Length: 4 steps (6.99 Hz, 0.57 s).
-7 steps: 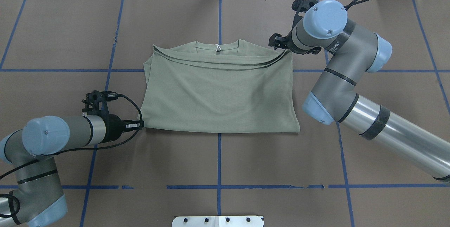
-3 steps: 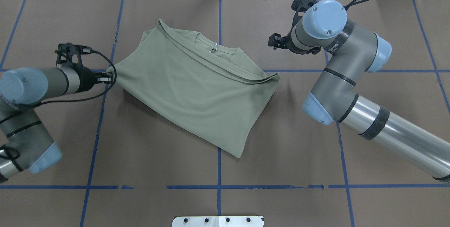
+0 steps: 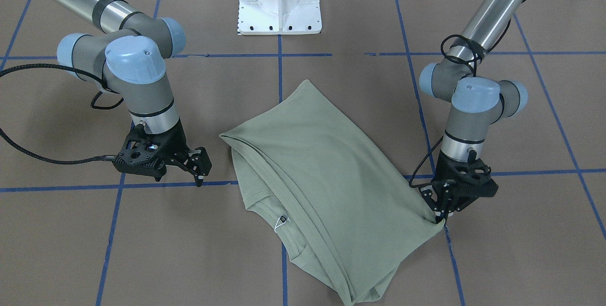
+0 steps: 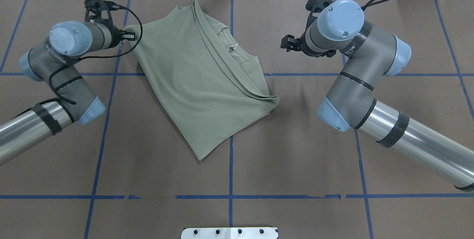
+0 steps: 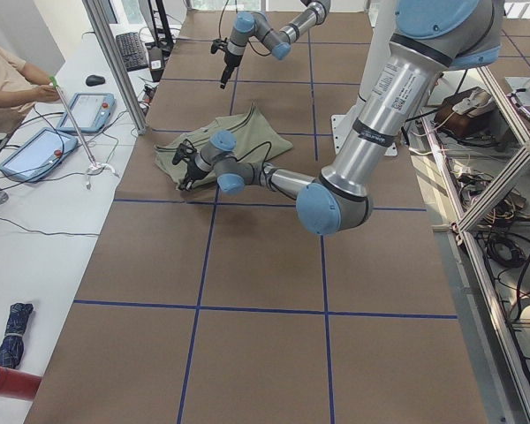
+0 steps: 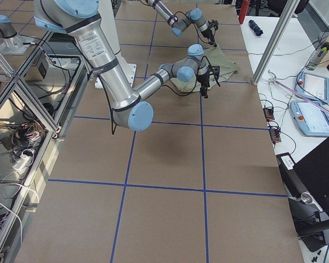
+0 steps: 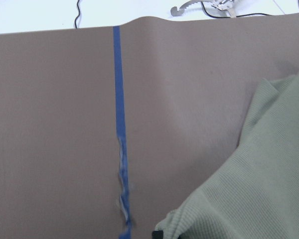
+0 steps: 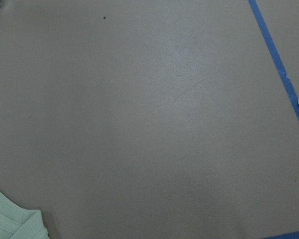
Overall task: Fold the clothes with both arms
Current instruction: 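Grasp the shirt side with the left gripper and drag it farther away, rotating it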
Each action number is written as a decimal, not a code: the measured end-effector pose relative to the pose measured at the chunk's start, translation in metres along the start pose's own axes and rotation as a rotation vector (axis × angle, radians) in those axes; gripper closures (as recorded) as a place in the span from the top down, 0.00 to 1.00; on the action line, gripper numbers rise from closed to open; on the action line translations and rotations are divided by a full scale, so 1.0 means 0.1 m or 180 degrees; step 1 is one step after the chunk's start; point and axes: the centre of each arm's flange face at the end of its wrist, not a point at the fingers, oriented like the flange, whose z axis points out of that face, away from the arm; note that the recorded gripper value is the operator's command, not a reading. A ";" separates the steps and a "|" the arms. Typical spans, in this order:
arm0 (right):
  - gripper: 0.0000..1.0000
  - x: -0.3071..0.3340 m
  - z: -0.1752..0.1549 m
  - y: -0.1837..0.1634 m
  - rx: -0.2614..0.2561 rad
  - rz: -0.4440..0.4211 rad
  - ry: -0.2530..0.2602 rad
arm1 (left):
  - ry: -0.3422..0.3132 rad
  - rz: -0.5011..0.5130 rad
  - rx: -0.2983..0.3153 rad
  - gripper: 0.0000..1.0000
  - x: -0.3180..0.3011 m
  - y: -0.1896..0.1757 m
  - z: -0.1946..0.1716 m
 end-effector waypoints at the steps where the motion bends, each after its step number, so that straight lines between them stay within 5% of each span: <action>1: 1.00 -0.01 -0.01 0.01 0.0001 0.0000 -0.0009 | -0.0167 0.0138 0.0062 0.99 -0.09 -0.30 0.15; 3: 0.97 -0.11 -0.02 0.07 -0.0010 0.0057 -0.0044 | -0.0232 0.0402 0.0117 1.00 -0.27 -0.58 0.16; 4: 0.88 -0.28 -0.05 0.10 -0.0016 0.0202 -0.0084 | -0.0021 0.0429 0.0088 1.00 -0.20 -0.62 0.04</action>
